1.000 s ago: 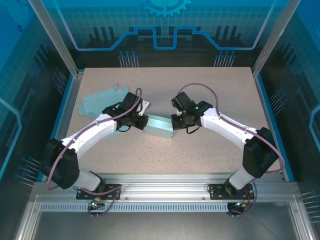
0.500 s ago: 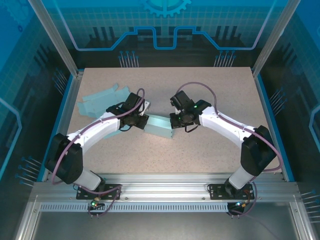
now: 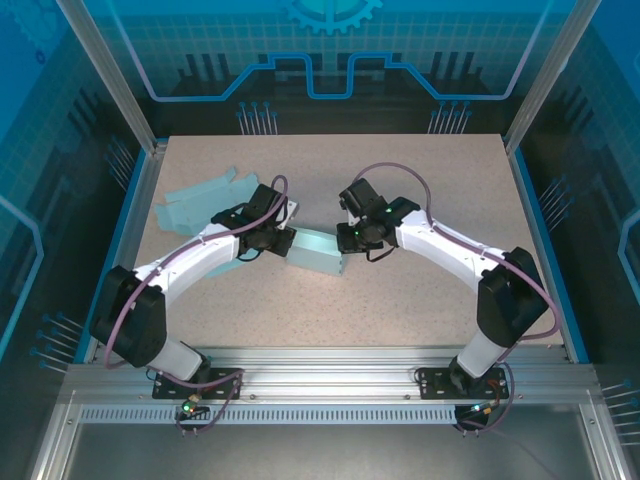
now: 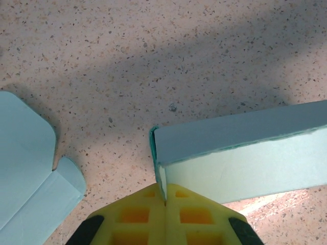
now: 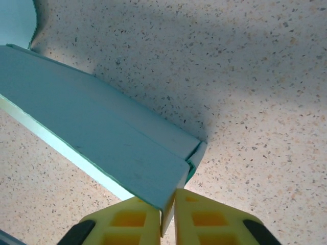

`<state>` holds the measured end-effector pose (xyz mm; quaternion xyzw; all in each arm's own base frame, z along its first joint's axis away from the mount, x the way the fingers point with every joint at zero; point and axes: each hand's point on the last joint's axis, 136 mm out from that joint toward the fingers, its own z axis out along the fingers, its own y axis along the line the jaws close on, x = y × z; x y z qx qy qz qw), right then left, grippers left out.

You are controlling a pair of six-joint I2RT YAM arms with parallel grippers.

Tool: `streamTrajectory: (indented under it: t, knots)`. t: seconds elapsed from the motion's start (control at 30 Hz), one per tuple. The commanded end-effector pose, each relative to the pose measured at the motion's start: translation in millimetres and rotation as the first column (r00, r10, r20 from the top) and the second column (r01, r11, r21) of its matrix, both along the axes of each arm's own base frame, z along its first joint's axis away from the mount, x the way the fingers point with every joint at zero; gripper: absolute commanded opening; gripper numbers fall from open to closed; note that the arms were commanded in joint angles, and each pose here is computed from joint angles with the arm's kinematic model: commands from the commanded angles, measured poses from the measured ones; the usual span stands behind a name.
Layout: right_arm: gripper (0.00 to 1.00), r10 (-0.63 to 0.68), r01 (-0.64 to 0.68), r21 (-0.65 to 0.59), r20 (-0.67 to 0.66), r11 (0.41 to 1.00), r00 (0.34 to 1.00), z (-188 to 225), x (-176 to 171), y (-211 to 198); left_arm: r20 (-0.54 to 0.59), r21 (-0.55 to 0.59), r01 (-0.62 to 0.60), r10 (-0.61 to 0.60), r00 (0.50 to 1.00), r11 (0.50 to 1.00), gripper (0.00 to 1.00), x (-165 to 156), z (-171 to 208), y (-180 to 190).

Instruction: Fold the paper box

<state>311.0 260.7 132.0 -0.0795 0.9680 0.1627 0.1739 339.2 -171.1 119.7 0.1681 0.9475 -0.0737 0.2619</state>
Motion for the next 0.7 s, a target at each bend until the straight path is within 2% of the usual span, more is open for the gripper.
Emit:
streamTrajectory:
  t: [0.0, 0.1, 0.33, 0.57, 0.67]
  knots:
    - [0.18, 0.030, -0.029, 0.058, -0.002, 0.998, 1.000, 5, 1, 20, -0.091, -0.014, 0.034, -0.035, 0.995, 0.999, 0.02, -17, -21, -9]
    - [0.21, 0.009, -0.009, 0.015, -0.004, 1.000, 1.000, -1, -4, 11, -0.092, -0.011, 0.026, -0.026, 0.995, 1.000, 0.02, -16, -21, -7]
    - [0.29, 0.010, -0.011, 0.027, 0.008, 1.000, 1.000, 3, -10, 13, -0.092, -0.011, 0.017, -0.018, 0.996, 1.000, 0.02, -15, -20, -8]
    - [0.31, -0.001, 0.001, 0.008, 0.006, 1.000, 1.000, 1, -15, 13, -0.096, -0.005, 0.018, -0.018, 0.995, 1.000, 0.02, -16, -22, -8]
    - [0.35, -0.016, 0.016, -0.008, 0.000, 1.000, 1.000, -2, -18, 9, -0.095, -0.001, 0.017, -0.017, 0.995, 1.000, 0.02, -15, -22, -8]
